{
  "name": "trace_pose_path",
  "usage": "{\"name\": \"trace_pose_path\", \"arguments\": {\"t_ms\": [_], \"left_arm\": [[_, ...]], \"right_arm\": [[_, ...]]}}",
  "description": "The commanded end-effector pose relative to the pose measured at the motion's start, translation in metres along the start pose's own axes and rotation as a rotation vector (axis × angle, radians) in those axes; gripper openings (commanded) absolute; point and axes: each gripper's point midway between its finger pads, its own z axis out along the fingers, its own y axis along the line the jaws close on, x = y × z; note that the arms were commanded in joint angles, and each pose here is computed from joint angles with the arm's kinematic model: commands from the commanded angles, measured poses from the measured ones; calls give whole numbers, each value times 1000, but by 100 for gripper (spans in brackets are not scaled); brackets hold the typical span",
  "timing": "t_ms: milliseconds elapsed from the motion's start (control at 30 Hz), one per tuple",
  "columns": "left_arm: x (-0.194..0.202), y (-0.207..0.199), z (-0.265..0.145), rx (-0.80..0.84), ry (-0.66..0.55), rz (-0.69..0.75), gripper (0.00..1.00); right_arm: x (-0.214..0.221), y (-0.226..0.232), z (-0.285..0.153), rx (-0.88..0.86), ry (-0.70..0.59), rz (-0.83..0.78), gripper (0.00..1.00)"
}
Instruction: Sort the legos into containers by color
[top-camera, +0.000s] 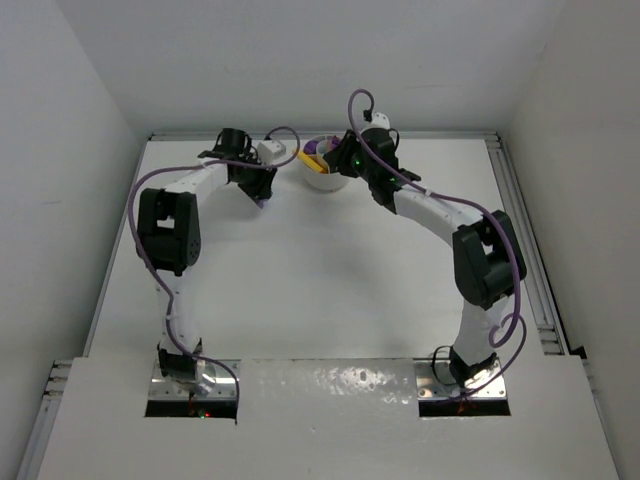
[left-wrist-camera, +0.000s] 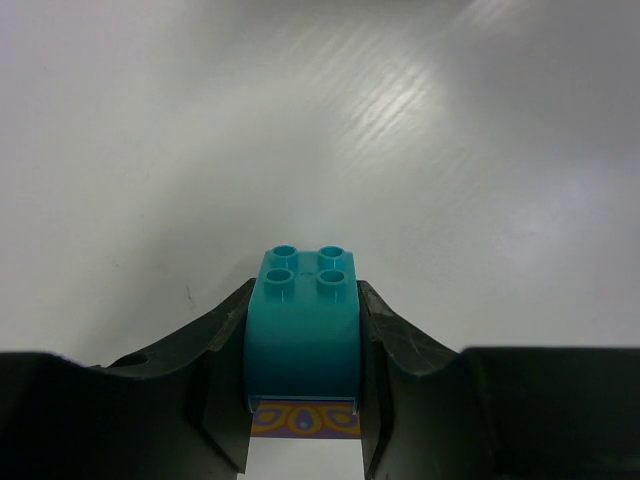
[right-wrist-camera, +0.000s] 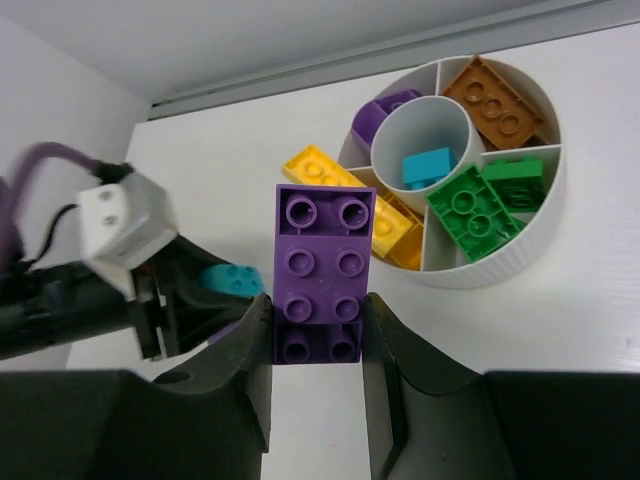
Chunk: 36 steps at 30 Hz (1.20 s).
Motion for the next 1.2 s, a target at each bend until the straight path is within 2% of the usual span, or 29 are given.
{"name": "trace_pose_path", "arguments": {"t_ms": [0, 133, 233, 367, 400, 433, 500, 533, 567, 633, 867, 967, 1000, 1100, 1167], "left_arm": [[-2, 32, 17, -155, -7, -110, 0], [8, 44, 29, -215, 12, -125, 13], [13, 49, 32, -258, 31, -118, 18], [18, 46, 39, -239, 30, -124, 28], [17, 45, 39, -237, 27, -134, 32], [14, 44, 38, -230, 20, -135, 43], [10, 44, 35, -231, 8, -139, 53], [4, 45, 31, -236, -4, -138, 66], [-3, 47, 28, -245, -23, -129, 71], [-21, 51, 19, -251, -67, -106, 77], [-101, 47, -17, -181, -257, -35, 78], [-134, 42, -29, -141, -350, -32, 71], [-140, 38, -28, -109, -369, -42, 65], [-170, 29, -38, -76, -433, -19, 54], [-186, 16, -38, -66, -458, 20, 52]], "right_arm": [[-26, 3, 4, 32, -71, -36, 0], [-25, 3, 4, 26, -65, -39, 0], [-24, 3, 1, 25, -64, -41, 0], [-22, 1, -3, 19, -68, -39, 0], [-22, 2, -3, 18, -67, -41, 0], [-23, 2, -5, 19, -69, -45, 0], [-24, 2, -7, 19, -71, -50, 0], [-24, 2, -8, 19, -71, -54, 0], [-26, 3, -10, 17, -75, -62, 0], [-27, 3, -12, 17, -78, -68, 0], [-31, 0, -28, 16, -89, -85, 0], [-33, -6, -38, 25, -99, -74, 0], [-33, -9, -40, 31, -101, -72, 0], [-41, -22, -55, 67, -126, -62, 0], [-45, -28, -61, 83, -142, -49, 0]]}}
